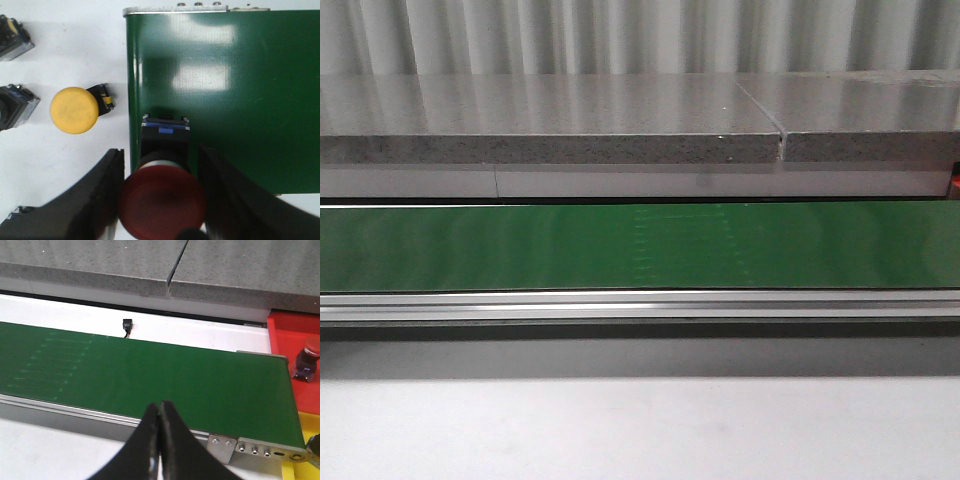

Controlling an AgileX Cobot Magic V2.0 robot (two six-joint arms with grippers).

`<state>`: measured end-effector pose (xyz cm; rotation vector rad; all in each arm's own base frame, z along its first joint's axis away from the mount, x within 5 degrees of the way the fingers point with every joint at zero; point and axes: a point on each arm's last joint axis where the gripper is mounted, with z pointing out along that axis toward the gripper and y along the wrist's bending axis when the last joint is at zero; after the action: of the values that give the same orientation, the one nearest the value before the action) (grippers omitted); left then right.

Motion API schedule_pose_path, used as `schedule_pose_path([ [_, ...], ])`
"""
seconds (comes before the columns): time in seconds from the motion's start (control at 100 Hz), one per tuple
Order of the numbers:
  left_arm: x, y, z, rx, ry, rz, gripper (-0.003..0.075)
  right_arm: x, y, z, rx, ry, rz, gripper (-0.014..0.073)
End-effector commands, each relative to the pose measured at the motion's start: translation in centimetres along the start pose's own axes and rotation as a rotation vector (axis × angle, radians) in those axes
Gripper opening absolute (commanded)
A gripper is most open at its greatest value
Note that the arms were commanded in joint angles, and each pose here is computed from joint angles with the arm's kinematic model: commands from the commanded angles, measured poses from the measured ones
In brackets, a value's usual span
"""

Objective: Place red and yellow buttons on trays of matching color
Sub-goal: 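Carry the red button over the green belt with the left gripper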

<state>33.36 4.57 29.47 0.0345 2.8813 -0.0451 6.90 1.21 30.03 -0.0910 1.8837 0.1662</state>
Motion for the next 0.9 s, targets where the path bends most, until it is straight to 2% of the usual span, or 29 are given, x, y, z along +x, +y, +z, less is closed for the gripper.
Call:
schedule_pose_path([
  [0.0,-0.7,-0.8,-1.2,0.005,-0.068,0.019,0.0159,-1.4,0.0,-0.3,0.003,-0.091,-0.018,-0.0066],
  [0.2,-1.1,-1.0,0.1,0.012,-0.042,0.026,0.0160,-1.4,0.0,-0.3,0.003,-0.091,-0.018,-0.0066],
  [0.27,-1.1,-1.0,0.6,0.020,-0.019,0.023,0.0187,-1.4,0.0,-0.3,0.003,-0.091,-0.018,-0.0066],
  [0.34,-1.1,-1.0,0.8,0.028,-0.012,0.019,0.0265,-1.4,0.0,-0.3,0.003,-0.091,-0.018,-0.0066],
  [0.47,-1.3,-1.2,0.8,0.043,-0.029,0.011,0.0469,-1.4,0.0,-0.3,0.003,-0.091,-0.018,-0.0066],
  [0.54,-1.5,-1.3,0.6,0.063,-0.046,0.001,0.0524,-1.4,0.0,-0.3,0.003,-0.091,-0.018,-0.0066],
  [0.74,-3.0,-1.6,-1.4,0.084,-0.149,-0.038,0.0526,-1.4,0.0,-0.3,0.003,-0.091,-0.018,-0.0066],
  [0.89,-3.9,0.1,-3.6,0.059,-0.218,-0.095,0.0526,-1.4,0.0,-0.3,0.003,-0.091,-0.018,-0.0066],
])
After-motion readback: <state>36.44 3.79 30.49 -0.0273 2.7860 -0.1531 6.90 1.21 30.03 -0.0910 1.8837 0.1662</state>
